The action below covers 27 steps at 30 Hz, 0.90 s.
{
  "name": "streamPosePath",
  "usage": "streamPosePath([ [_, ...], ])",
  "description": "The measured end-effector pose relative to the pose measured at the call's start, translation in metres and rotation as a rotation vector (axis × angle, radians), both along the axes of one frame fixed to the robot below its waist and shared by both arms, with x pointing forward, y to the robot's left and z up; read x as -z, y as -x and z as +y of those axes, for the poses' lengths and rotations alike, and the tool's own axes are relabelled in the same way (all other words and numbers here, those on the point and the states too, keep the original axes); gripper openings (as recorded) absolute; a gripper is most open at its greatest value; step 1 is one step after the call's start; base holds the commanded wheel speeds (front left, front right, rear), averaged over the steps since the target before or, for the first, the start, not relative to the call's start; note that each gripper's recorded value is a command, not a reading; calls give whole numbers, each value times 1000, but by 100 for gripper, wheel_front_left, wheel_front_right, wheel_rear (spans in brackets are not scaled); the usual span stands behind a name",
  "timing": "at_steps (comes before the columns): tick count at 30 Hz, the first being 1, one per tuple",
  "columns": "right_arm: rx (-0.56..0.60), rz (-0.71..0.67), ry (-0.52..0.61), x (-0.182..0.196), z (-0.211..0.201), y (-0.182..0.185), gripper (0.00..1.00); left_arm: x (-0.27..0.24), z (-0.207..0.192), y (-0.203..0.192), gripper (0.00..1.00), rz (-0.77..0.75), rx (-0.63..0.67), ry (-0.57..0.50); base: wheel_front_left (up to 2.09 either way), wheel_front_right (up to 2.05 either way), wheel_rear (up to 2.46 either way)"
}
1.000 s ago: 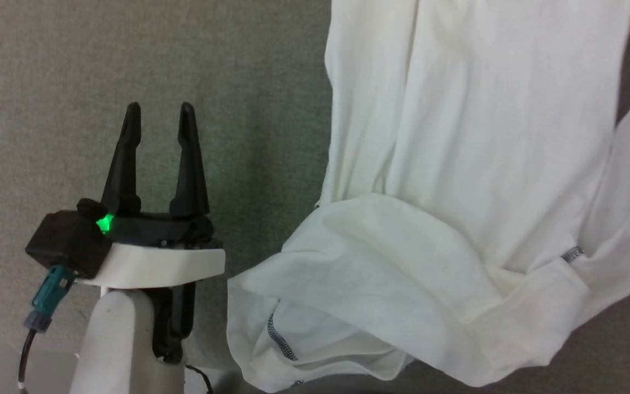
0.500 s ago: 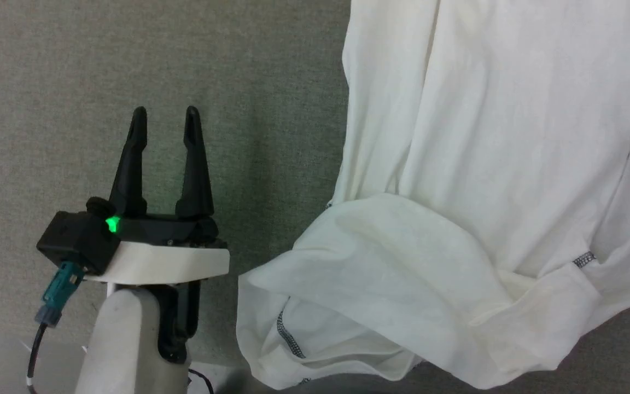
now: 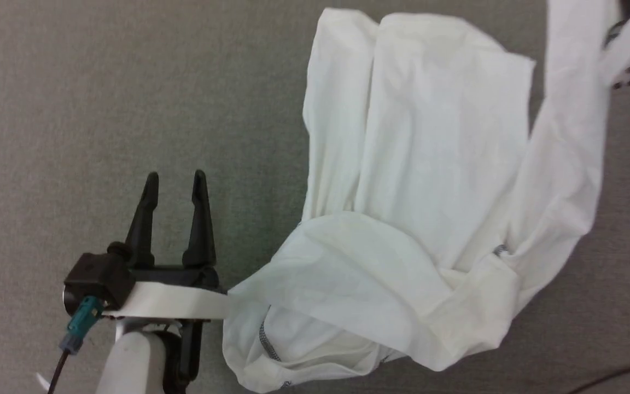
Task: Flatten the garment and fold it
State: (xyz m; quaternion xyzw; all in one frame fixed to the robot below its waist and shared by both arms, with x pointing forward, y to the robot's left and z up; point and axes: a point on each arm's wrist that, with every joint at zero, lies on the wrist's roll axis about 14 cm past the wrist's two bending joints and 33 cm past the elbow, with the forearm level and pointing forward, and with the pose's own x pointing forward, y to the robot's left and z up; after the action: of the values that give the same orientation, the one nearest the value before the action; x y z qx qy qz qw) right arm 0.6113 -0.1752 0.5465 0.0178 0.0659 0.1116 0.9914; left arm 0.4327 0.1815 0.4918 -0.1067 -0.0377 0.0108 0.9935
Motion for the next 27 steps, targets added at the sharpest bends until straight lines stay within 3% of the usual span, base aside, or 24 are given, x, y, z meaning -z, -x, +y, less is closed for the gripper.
streamPosePath([
  [5,-156,-119,-13,-42,59,46,0,-16,-9,12,100,-35,18,5,0,0,0],
  [9,-297,-130,-69,-46,115,98,0,-29,-18,20,100,-63,45,11,0,0,0],
  [18,-500,73,-180,11,195,204,0,-54,-40,33,100,-130,107,19,0,0,0],
  [27,-622,264,-267,68,241,254,0,-37,-46,32,100,-79,124,27,0,0,0],
])
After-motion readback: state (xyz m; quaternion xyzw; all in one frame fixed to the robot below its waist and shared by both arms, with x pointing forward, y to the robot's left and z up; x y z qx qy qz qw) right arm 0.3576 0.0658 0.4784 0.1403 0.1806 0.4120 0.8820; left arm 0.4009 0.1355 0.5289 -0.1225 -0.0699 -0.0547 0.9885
